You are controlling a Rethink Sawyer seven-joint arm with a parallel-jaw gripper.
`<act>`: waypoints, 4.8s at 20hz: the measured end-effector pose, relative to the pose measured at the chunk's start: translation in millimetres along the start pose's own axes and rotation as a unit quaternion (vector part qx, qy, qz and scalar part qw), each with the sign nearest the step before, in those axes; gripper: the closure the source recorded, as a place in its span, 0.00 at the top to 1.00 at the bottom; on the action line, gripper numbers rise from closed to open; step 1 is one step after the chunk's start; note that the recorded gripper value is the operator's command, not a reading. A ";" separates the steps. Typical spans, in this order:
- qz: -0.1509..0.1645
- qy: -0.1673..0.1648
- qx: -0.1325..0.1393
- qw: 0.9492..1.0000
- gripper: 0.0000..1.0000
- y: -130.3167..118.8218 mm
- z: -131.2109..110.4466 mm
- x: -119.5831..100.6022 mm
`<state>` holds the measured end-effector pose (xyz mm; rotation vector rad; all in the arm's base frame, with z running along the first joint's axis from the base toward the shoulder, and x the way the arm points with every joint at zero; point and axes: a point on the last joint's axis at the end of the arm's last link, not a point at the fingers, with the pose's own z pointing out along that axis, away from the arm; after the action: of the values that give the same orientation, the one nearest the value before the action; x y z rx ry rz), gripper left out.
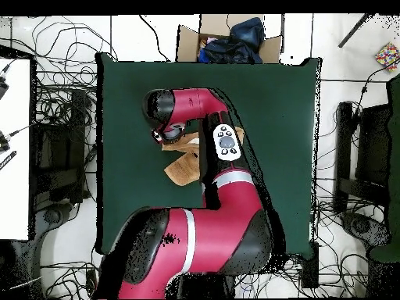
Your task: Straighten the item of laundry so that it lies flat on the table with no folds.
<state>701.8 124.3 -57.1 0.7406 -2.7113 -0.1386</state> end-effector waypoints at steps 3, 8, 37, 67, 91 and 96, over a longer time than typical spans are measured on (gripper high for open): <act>0.002 0.011 -0.006 1.000 1.00 0.7 2.2 0.6; 0.003 0.025 -0.014 1.000 0.00 1.0 5.1 1.4; 0.059 0.011 -0.015 0.998 0.00 -67.4 -129.3 70.5; -0.028 -0.097 -0.018 0.995 0.00 -218.4 -385.3 230.8; -0.053 -0.142 0.004 0.988 0.00 -241.1 -423.1 234.7; -0.053 -0.155 0.020 0.986 0.00 -254.5 -435.2 232.7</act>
<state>780.3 -216.6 374.1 0.9461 -2.9746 -0.2423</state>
